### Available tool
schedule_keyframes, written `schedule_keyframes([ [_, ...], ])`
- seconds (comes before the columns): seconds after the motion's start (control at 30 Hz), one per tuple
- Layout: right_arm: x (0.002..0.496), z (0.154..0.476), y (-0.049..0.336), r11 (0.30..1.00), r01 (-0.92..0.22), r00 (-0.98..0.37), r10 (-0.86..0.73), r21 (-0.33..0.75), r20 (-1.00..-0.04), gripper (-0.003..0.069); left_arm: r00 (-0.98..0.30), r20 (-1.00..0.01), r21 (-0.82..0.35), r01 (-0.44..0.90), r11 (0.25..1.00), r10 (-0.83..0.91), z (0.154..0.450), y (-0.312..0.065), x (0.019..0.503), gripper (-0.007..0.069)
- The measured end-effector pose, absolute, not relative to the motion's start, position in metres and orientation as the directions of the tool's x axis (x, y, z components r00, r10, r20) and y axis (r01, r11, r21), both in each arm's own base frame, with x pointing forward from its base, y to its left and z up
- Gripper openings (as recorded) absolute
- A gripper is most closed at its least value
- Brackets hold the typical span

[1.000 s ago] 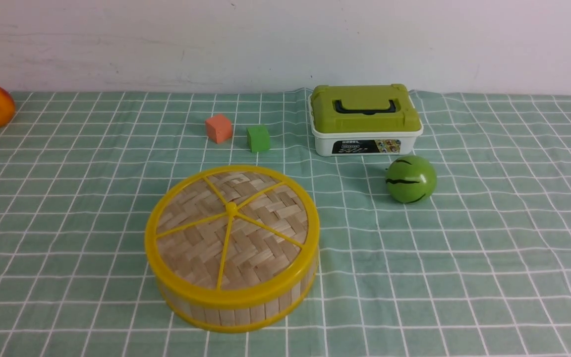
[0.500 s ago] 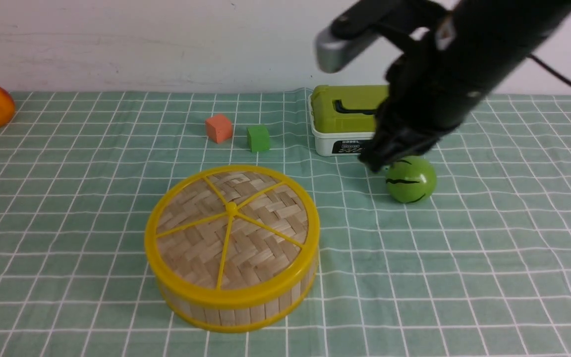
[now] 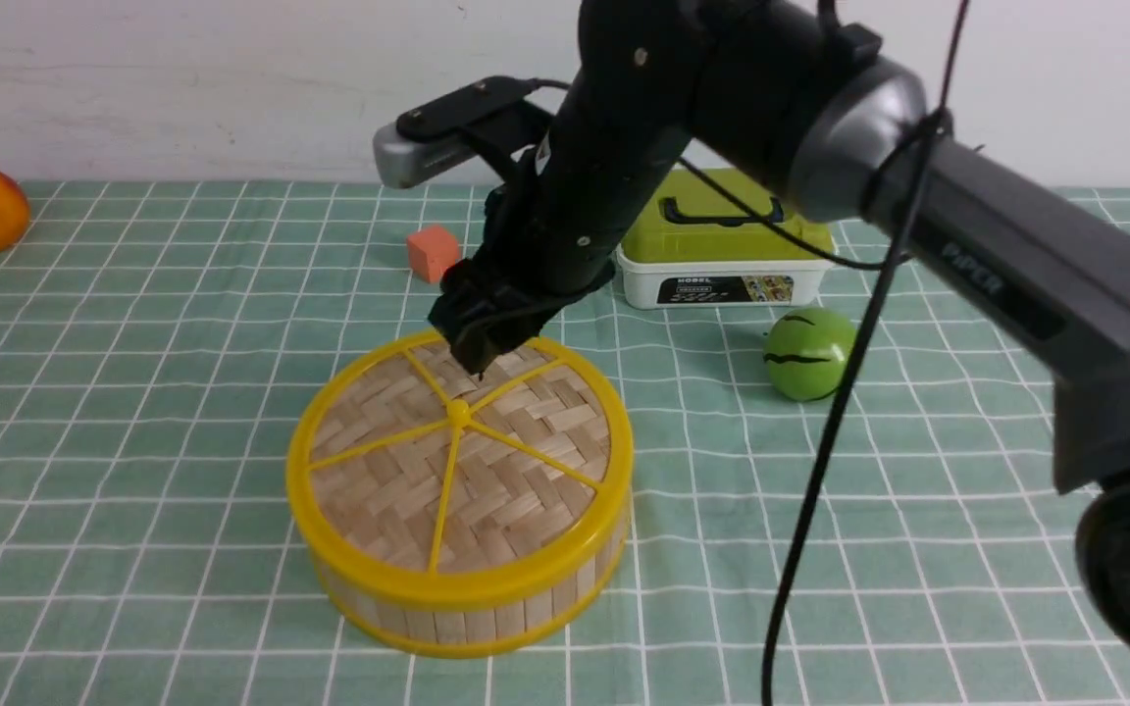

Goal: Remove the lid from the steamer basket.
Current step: Use the right arm to lift the lid of the steamer, then use the right arm to place the steamer lid on the table

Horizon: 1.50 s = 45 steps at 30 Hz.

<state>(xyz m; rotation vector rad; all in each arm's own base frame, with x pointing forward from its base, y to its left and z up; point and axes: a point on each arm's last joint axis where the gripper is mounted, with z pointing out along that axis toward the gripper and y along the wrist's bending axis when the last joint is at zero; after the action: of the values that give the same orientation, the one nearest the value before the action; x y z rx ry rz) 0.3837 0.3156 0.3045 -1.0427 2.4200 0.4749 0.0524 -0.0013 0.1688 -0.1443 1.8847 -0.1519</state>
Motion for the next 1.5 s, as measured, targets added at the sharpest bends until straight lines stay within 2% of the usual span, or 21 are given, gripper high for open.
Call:
schedule_keyframes([
  [0.13, 0.385, 0.287, 0.331, 0.643, -0.754, -0.599, -0.591, 0.132, -0.541, 0.0477, -0.312, -0.934, -0.177, -0.024, 0.984, -0.176, 0.169, -0.001, 0.052, 0.0239],
  [0.3, 0.383, 0.264, 0.345, 0.630, -0.767, -0.593, -0.626, 0.120, -0.506, 0.0445, -0.312, -0.934, -0.177, -0.024, 0.984, -0.176, 0.169, -0.001, 0.052, 0.0239],
  [0.63, 0.383, 0.258, 0.344, 0.630, -0.769, -0.596, -0.646, 0.107, -0.477, 0.0286, -0.312, -0.934, -0.177, -0.024, 0.984, -0.176, 0.169, -0.001, 0.052, 0.0239],
  [0.8, 0.382, 0.258, 0.344, 0.628, -0.769, -0.600, -0.648, 0.117, -0.469, 0.0097, -0.312, -0.934, -0.177, -0.024, 0.984, -0.176, 0.169, -0.001, 0.052, 0.0239],
  [1.07, 0.379, 0.267, 0.341, 0.624, -0.772, -0.599, -0.653, 0.118, -0.463, 0.0090, -0.312, -0.934, -0.177, -0.024, 0.984, -0.176, 0.169, -0.001, 0.052, 0.0239],
  [1.17, 0.371, 0.286, 0.334, 0.620, -0.778, -0.591, -0.662, 0.106, -0.461, 0.0089, -0.312, -0.934, -0.177, -0.024, 0.984, -0.176, 0.169, -0.001, 0.052, 0.0239],
  [1.23, 0.366, 0.313, 0.327, 0.620, -0.781, -0.565, -0.650, 0.076, -0.508, 0.0089, -0.312, -0.934, -0.177, -0.024, 0.984, -0.176, 0.169, -0.001, 0.052, 0.0239],
  [1.27, 0.365, 0.316, 0.326, 0.620, -0.781, -0.563, -0.648, 0.075, -0.513, 0.0089, -0.312, -0.934, -0.177, -0.024, 0.984, -0.176, 0.169, -0.001, 0.052, 0.0239],
  [1.3, 0.357, 0.349, 0.317, 0.622, -0.782, -0.528, -0.627, 0.039, -0.572, 0.0089, -0.312, -0.934, -0.177, -0.024, 0.984, -0.176, 0.169, -0.001, 0.052, 0.0239],
  [1.33, 0.356, 0.355, 0.314, 0.624, -0.781, -0.521, -0.622, 0.032, -0.584, 0.0089, -0.312, -0.934, -0.177, -0.024, 0.984, -0.176, 0.169, -0.001, 0.052, 0.0239],
  [1.37, 0.350, 0.375, 0.306, 0.630, -0.776, -0.501, -0.609, 0.009, -0.615, 0.0089, -0.312, -0.934, -0.177, -0.024, 0.984, -0.176, 0.169, -0.001, 0.052, 0.0239],
  [1.4, 0.349, 0.378, 0.304, 0.632, -0.775, -0.499, -0.606, 0.006, -0.620, 0.0089, -0.312, -0.934, -0.177, -0.024, 0.984, -0.176, 0.169, -0.001, 0.052, 0.0239],
  [1.43, 0.343, 0.402, 0.289, 0.646, -0.763, -0.479, -0.584, -0.017, -0.656, 0.0089, -0.312, -0.934, -0.177, -0.024, 0.984, -0.176, 0.169, -0.001, 0.052, 0.0239],
  [1.5, 0.336, 0.428, 0.270, 0.672, -0.740, -0.466, -0.548, -0.033, -0.694, 0.0089, -0.312, -0.934, -0.177, -0.024, 0.984, -0.176, 0.169, -0.001, 0.052, 0.0239],
])
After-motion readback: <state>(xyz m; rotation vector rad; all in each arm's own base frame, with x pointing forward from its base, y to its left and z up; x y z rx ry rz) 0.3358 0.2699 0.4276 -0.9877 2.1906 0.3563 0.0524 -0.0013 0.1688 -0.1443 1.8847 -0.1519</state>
